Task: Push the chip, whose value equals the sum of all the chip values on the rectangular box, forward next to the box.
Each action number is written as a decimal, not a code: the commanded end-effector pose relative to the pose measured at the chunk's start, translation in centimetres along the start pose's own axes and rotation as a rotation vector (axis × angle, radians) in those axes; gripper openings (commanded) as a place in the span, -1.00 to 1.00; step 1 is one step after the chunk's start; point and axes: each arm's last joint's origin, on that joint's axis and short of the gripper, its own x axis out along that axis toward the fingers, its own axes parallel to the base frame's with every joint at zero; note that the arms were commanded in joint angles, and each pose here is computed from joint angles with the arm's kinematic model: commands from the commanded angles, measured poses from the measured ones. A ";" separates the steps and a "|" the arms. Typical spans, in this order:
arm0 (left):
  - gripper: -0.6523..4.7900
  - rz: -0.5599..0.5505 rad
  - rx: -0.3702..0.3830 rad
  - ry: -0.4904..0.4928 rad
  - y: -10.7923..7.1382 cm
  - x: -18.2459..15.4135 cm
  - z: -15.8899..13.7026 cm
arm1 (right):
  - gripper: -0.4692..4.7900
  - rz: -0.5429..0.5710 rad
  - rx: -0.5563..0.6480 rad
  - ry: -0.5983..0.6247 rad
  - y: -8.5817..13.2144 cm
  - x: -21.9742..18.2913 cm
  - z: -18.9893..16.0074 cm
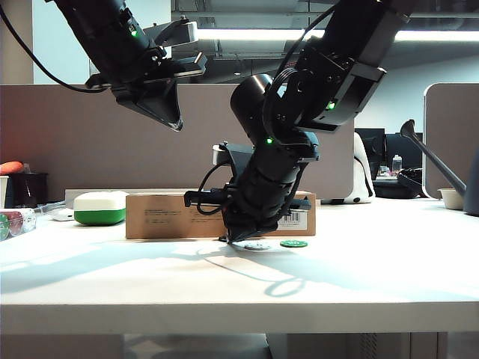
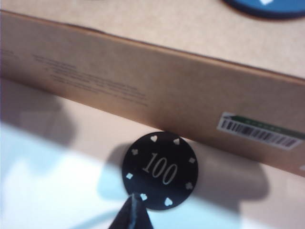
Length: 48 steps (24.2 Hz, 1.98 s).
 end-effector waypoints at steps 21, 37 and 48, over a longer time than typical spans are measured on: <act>-0.78 0.002 -0.002 -0.046 0.1 -1.0 0.8 | -0.84 -0.102 0.002 -0.035 0.3 -8.9 4.1; -0.78 0.008 -0.004 -0.154 0.2 -6.4 0.1 | -0.84 -0.147 -0.058 -0.046 2.6 -17.1 5.0; -0.78 0.010 -0.005 -0.193 0.0 -11.6 -5.3 | -0.84 -0.177 -0.153 -0.028 8.0 -22.4 2.1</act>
